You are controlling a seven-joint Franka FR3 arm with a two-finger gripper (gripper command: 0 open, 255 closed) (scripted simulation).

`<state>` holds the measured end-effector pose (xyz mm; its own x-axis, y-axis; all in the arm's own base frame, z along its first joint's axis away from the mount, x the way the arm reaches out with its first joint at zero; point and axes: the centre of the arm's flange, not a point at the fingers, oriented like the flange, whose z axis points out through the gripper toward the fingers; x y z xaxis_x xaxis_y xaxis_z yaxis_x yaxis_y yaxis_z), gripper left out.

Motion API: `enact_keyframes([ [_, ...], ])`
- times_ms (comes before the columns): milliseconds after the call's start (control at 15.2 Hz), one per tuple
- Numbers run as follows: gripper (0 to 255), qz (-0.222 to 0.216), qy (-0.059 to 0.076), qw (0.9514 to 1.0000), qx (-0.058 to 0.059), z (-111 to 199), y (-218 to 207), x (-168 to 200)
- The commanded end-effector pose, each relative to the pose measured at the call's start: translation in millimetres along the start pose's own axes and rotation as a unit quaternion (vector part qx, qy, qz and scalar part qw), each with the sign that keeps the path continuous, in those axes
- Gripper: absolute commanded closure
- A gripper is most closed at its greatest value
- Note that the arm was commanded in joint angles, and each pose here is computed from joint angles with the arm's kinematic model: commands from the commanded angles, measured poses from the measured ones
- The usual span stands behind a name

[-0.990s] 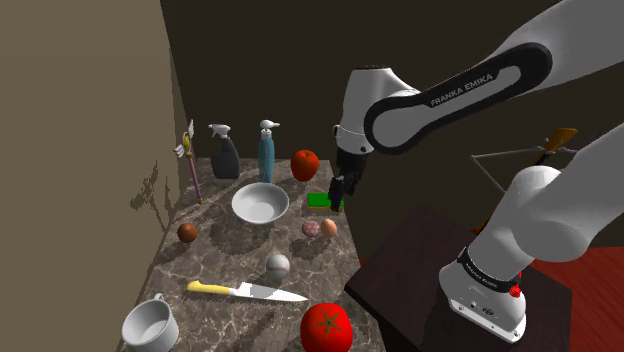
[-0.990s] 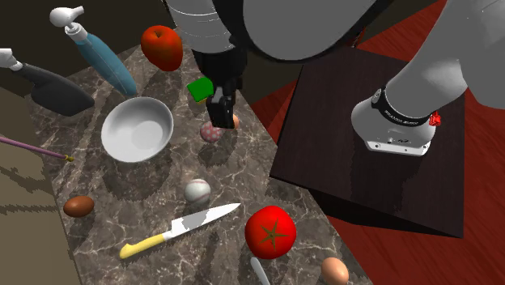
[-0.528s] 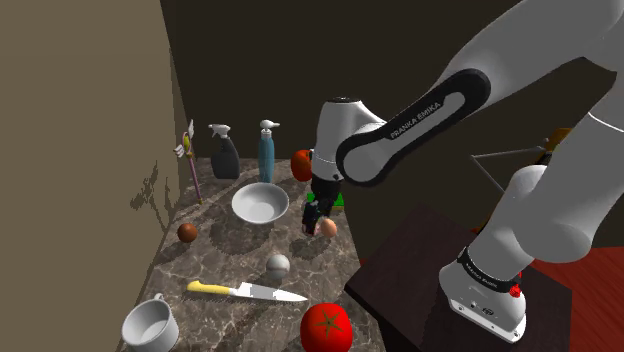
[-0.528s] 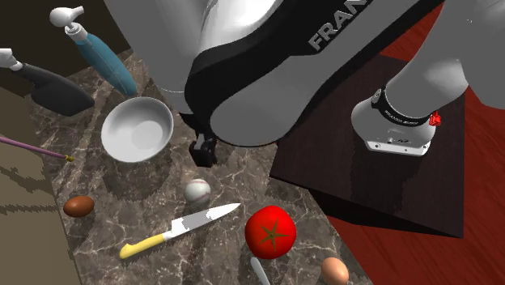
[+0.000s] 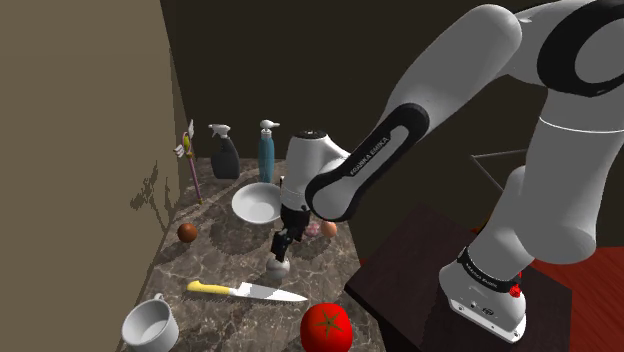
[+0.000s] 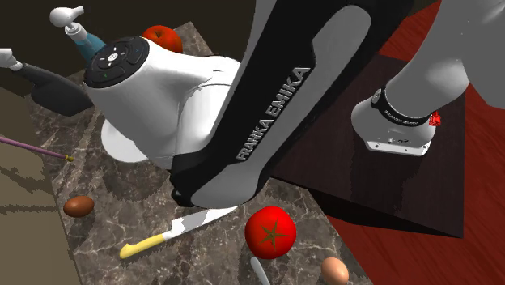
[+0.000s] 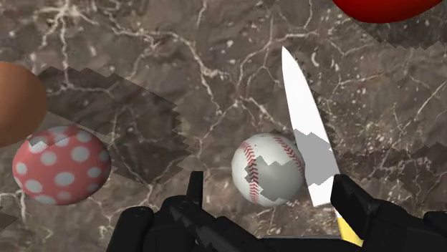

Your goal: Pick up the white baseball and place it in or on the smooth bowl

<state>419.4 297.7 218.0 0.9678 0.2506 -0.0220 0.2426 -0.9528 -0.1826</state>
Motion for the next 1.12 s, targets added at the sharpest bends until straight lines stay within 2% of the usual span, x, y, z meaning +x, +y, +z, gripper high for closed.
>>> enact_keyframes([
  [0, 0, -0.005, 0.003, 1.0, 0.004, 18, -12, 10],
  [528, 0, -0.005, 0.003, 1.0, 0.004, 58, -12, 10],
  [990, 0, -0.005, 0.003, 1.0, 0.004, 58, -12, 10],
  [1056, 255, -0.005, 0.003, 1.0, 0.004, 58, -12, 10],
])
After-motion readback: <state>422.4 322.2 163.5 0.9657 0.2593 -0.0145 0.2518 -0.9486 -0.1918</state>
